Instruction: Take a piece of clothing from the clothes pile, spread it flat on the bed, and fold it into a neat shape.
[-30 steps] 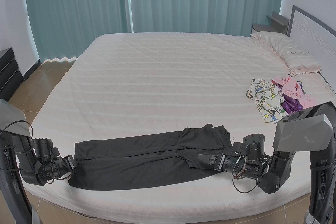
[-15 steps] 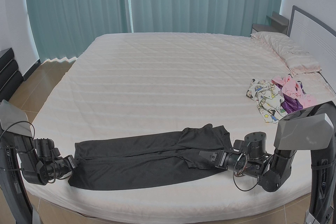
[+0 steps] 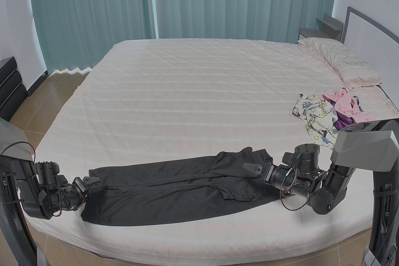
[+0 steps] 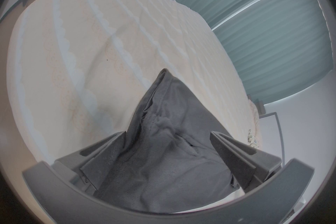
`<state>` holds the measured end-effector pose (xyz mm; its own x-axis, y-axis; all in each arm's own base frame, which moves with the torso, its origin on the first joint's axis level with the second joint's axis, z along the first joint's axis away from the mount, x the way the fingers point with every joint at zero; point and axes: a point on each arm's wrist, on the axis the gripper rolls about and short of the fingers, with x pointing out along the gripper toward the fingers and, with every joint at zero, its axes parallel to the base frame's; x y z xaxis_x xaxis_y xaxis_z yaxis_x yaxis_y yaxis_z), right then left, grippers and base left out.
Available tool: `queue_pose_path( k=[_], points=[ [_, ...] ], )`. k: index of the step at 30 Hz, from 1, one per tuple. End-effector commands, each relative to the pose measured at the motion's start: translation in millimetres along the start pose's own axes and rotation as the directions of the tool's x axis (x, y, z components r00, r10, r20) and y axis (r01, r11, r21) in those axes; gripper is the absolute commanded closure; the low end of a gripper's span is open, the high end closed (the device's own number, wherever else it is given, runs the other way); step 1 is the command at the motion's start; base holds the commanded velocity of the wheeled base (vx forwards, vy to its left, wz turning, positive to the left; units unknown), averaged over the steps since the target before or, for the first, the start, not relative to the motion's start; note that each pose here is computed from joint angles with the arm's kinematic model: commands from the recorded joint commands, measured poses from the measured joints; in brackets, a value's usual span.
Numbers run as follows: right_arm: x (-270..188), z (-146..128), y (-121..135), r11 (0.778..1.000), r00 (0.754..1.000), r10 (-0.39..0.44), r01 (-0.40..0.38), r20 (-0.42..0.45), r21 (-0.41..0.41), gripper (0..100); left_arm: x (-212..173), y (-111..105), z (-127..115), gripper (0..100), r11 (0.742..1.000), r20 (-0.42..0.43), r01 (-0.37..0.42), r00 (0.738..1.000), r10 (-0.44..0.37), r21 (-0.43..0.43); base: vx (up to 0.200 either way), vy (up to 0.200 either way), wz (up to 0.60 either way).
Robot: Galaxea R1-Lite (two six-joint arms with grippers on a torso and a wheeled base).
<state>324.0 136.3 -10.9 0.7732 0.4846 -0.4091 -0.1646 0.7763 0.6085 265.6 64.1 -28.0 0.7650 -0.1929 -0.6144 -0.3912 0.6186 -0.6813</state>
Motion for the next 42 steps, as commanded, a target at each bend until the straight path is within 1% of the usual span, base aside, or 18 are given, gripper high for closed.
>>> queue_pose_path(
  k=[1, 5, 9, 12, 15, 18, 23, 26, 33, 36, 38, 39, 40, 42],
  points=[
    [15.7, 26.3, -6.5, 0.999, 0.999, -0.032, 0.031, 0.040, 0.019, 0, -14.2, -7.8, 6.6, 0, 0.998, 0.026, 0.055, 0.998, -0.054, -0.032, 0.000, 0.000, 0.00],
    [23.8, 36.8, -5.9, 0.999, 0.997, -0.053, 0.052, 0.062, 0.017, 0, -18.1, -6.5, 2.4, 0, 0.998, 0.016, 0.048, 0.999, -0.047, -0.040, 0.000, 0.000, 0.00],
    [29.9, 45.7, -4.9, 0.998, 0.996, -0.061, 0.060, 0.065, 0.018, 0, -18.4, -6.2, 1.7, 0, 0.998, 0.014, 0.046, 0.999, -0.045, -0.039, 0.000, 0.000, 0.00],
    [36.6, 51.4, -5.8, 0.996, 0.995, -0.086, 0.088, 0.042, -0.033, 0, -18.2, -5.9, 1.6, 0, 0.998, 0.013, 0.045, 0.999, -0.044, -0.038, 0.000, 0.000, 0.00],
    [46.4, 42.0, -14.7, 0.992, 0.994, -0.109, 0.110, 0.016, -0.069, 0, -18.4, -5.8, 1.4, 0, 0.998, 0.013, 0.045, 0.999, -0.044, -0.038, 0.000, 0.000, 0.00],
    [54.3, 35.4, -20.0, 0.986, 0.991, -0.135, 0.136, 0.015, -0.096, 0, -18.4, -5.7, 1.2, 0, 0.998, 0.012, 0.044, 0.999, -0.043, -0.038, 0.000, 0.000, 0.00],
    [60.9, 32.7, -21.3, 0.985, 0.991, -0.135, 0.136, 0.013, -0.104, 0, -18.2, -5.4, 1.1, 0, 0.998, 0.011, 0.043, 0.999, -0.042, -0.035, 0.000, 0.000, 0.00],
    [64.4, 31.0, -17.0, 0.986, 0.992, -0.122, 0.123, 0.012, -0.113, 0, -18.2, -5.4, 1.1, 0, 0.998, 0.011, 0.043, 0.999, -0.042, -0.035, 0.000, 0.000, 0.00],
    [58.5, 45.3, -4.9, 0.983, 0.994, -0.095, 0.102, 0.055, -0.150, 0, -17.9, -5.3, 1.0, 0, 0.999, 0.011, 0.043, 0.999, -0.042, -0.034, 0.000, 0.000, 0.00],
    [58.1, 45.7, -3.7, 0.983, 0.994, -0.093, 0.101, 0.055, -0.155, 0, -17.9, -5.2, 0.9, 0, 0.999, 0.009, 0.042, 0.999, -0.042, -0.034, 0.000, 0.000, 0.00],
    [60.9, 38.8, -4.6, 0.982, 0.995, -0.098, 0.102, 0.035, -0.158, 0, -17.9, -5.2, 1.0, 0, 0.999, 0.012, 0.042, 0.999, -0.041, -0.034, 0.000, 0.000, 0.00],
    [64.7, 31.1, -7.3, 0.982, 0.994, -0.104, 0.105, 0.015, -0.159, 0, -17.9, -5.2, 1.0, 0, 0.999, 0.012, 0.042, 0.999, -0.041, -0.034, 0.000, 0.000, 0.00],
    [64.7, 31.1, -7.3, 0.982, 0.994, -0.104, 0.105, 0.015, -0.159, 0, -17.9, -5.2, 1.0, 0, 0.999, 0.012, 0.042, 0.999, -0.041, -0.034, 0.000, 0.000, 0.00],
    [72.4, 18.7, -17.6, 0.979, 0.992, -0.125, 0.120, -0.015, -0.166, 0, -17.9, -5.3, 1.0, 0, 0.999, 0.011, 0.043, 0.999, -0.042, -0.034, 0.000, 0.000, 0.00]
  ],
)
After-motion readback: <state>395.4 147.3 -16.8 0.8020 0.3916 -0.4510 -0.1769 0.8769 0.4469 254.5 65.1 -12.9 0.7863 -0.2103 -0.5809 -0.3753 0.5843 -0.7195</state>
